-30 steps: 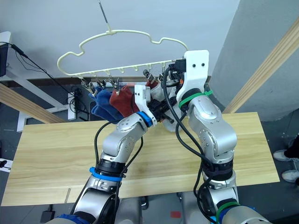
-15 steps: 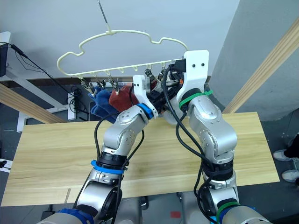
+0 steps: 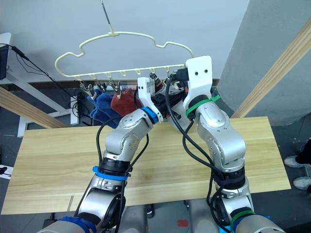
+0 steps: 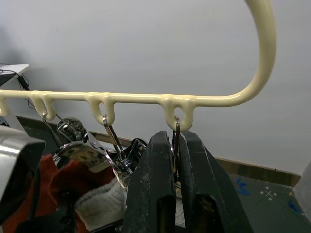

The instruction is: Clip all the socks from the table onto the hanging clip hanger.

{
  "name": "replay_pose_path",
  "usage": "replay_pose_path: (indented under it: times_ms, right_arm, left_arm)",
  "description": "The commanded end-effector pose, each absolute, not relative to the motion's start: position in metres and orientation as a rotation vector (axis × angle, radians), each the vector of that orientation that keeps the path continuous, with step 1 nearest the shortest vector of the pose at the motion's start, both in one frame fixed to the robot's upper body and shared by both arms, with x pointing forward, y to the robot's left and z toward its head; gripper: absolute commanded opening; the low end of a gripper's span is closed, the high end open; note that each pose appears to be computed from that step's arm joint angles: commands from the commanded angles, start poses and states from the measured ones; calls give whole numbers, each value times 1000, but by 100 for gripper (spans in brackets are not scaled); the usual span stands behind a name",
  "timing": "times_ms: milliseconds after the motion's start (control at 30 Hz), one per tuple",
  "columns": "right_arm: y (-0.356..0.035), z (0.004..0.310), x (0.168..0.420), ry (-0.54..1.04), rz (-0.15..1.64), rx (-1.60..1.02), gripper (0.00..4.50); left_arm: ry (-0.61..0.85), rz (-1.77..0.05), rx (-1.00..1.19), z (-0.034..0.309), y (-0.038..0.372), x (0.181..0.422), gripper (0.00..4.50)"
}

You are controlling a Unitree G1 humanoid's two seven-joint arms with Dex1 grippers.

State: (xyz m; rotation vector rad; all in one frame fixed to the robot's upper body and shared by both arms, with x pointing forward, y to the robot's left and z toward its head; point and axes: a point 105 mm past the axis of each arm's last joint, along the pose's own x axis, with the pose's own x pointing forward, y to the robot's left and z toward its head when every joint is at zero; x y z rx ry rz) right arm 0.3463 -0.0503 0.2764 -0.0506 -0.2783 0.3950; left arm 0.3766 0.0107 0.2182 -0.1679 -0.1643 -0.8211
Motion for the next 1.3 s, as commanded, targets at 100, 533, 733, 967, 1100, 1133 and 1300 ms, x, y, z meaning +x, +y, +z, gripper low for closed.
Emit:
replay_pose_path:
  times_ms: [100, 533, 733, 967, 1100, 1133, 1300]
  right_arm:
    - [-54, 291, 336, -369, 375, -36, 82]
    - [-52, 290, 309, -355, 516, 15, 450]
    - [-59, 268, 288, -267, 691, -104, 450]
    - [-76, 251, 266, -199, 888, -323, 450]
    - [-99, 256, 265, -201, 925, -391, 450]
    - [-104, 258, 266, -203, 927, -404, 450]
    - [-128, 264, 271, -203, 929, -475, 450]
  left_arm:
    - [-251, -849, -174, 238, 9, 367, 0]
    - [-216, -990, 94, 200, 22, 345, 392]
    - [-238, -1069, 281, 183, 50, 324, 446]
    - [-249, -1131, 394, 188, 104, 295, 446]
    - [-149, -978, 490, 204, 163, 292, 446]
    - [-124, -952, 519, 206, 172, 289, 446]
    - [13, -679, 563, 219, 231, 291, 446]
